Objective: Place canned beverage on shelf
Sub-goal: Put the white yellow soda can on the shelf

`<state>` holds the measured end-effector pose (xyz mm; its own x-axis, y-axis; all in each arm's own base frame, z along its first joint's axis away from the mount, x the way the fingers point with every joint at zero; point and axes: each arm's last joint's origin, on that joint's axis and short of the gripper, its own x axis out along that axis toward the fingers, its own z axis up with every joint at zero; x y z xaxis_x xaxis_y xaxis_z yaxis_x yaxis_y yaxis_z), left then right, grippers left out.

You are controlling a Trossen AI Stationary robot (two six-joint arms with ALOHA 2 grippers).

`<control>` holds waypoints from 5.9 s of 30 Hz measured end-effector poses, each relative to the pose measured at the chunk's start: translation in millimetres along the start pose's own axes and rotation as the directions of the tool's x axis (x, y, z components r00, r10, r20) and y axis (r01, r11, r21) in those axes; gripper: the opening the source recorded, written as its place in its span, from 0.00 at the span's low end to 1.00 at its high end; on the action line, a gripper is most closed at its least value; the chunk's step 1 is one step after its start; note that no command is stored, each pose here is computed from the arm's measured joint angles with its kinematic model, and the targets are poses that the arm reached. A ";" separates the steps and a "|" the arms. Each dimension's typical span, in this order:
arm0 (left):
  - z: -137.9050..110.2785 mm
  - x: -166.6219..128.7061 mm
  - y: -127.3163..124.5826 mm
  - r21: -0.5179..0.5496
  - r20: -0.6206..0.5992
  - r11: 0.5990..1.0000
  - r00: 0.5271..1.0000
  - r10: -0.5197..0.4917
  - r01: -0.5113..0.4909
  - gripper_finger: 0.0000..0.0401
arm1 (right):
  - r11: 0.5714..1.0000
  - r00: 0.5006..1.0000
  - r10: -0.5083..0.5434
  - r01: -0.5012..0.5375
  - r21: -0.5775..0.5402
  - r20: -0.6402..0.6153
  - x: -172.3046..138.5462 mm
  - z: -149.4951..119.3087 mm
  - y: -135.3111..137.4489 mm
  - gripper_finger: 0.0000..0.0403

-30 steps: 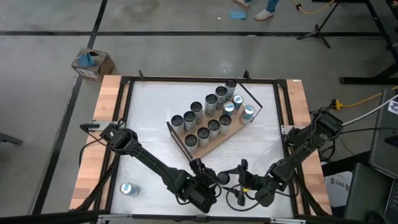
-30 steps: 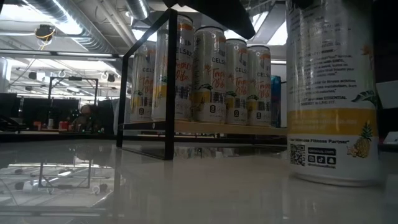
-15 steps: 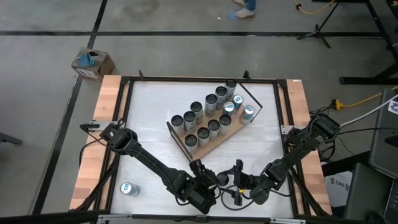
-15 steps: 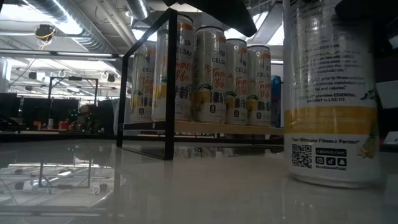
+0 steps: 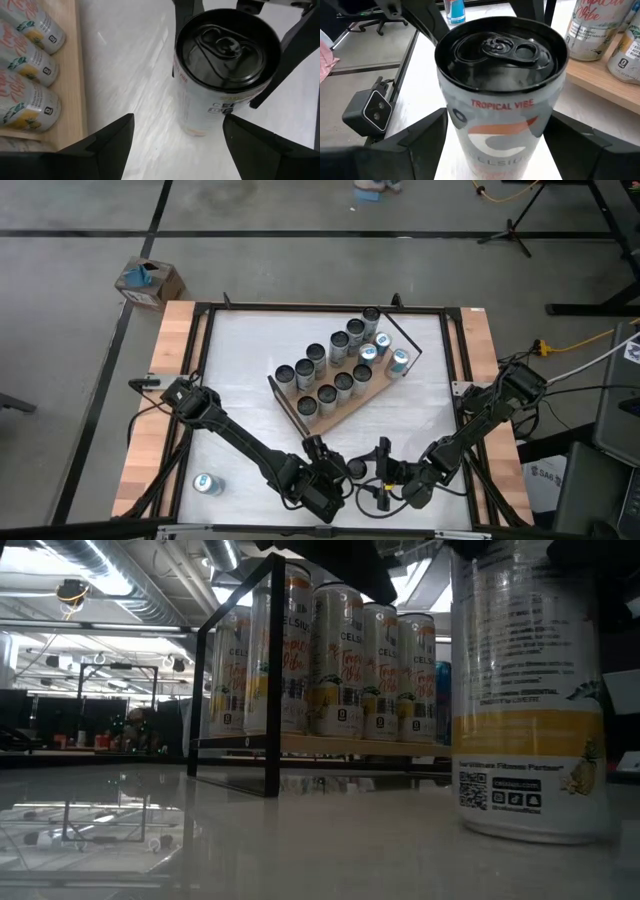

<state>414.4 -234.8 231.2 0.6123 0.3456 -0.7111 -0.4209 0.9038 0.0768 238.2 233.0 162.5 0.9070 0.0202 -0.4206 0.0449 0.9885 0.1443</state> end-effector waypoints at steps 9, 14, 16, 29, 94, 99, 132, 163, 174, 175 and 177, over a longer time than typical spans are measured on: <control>-3.9 -0.1 4.5 0.034 -0.029 0.999 0.999 0.044 -0.042 0.72 | 1.000 0.999 0.028 -0.028 0.002 -0.018 -0.2 -0.5 0.9 0.76; -3.8 0.0 4.8 0.035 -0.028 0.998 0.999 0.046 -0.045 0.72 | 0.999 0.999 0.042 -0.042 0.000 -0.022 -1.4 0.9 1.2 0.76; -3.3 0.4 5.0 0.032 -0.026 0.998 0.999 0.047 -0.046 0.72 | 0.999 0.999 0.038 -0.038 0.001 -0.016 -1.6 1.4 1.0 0.76; -2.7 0.6 4.5 0.026 -0.023 0.999 0.999 0.040 -0.040 0.72 | 0.996 0.996 0.091 -0.090 0.028 -0.012 -1.1 4.3 3.4 0.76; 8.5 9.6 7.9 -0.028 0.008 0.999 1.000 0.021 -0.021 0.72 | 0.997 0.995 0.011 -0.019 0.078 0.102 -0.4 13.3 2.6 0.61; 5.8 9.5 10.4 -0.003 -0.017 0.999 0.999 0.040 -0.040 0.72 | 0.998 0.995 0.006 -0.013 0.067 0.104 -0.4 13.4 2.4 0.61; 3.9 -34.4 -1.8 0.076 -0.033 0.997 0.999 0.014 -0.011 0.72 | 0.999 0.997 0.007 -0.010 0.037 0.076 -57.0 62.6 -22.9 0.60; 133.3 -87.7 143.6 0.394 -0.025 0.918 0.999 -0.048 0.054 0.72 | 0.870 0.869 -0.490 0.493 0.026 -0.060 -94.1 113.5 -165.9 0.60; 141.2 -89.2 166.1 0.404 -0.044 0.913 0.998 -0.042 0.056 0.72 | 0.863 0.862 -0.501 0.505 0.031 -0.078 -87.4 122.4 -188.3 0.60; 141.3 -91.3 167.0 0.404 -0.042 0.913 0.998 -0.044 0.057 0.72 | 0.861 0.859 -0.506 0.509 0.026 -0.075 -87.1 123.3 -190.1 0.60; 142.4 -96.4 170.0 0.392 -0.031 0.918 0.998 -0.048 0.057 0.72 | 0.860 0.859 -0.506 0.510 0.039 -0.073 -86.2 125.0 -193.4 0.60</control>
<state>379.2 -78.6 412.4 0.6104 0.2936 -0.7356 -0.0891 0.9483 0.3046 203.7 21.3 282.8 0.7261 -0.4720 -0.5001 0.5170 0.8542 -0.0554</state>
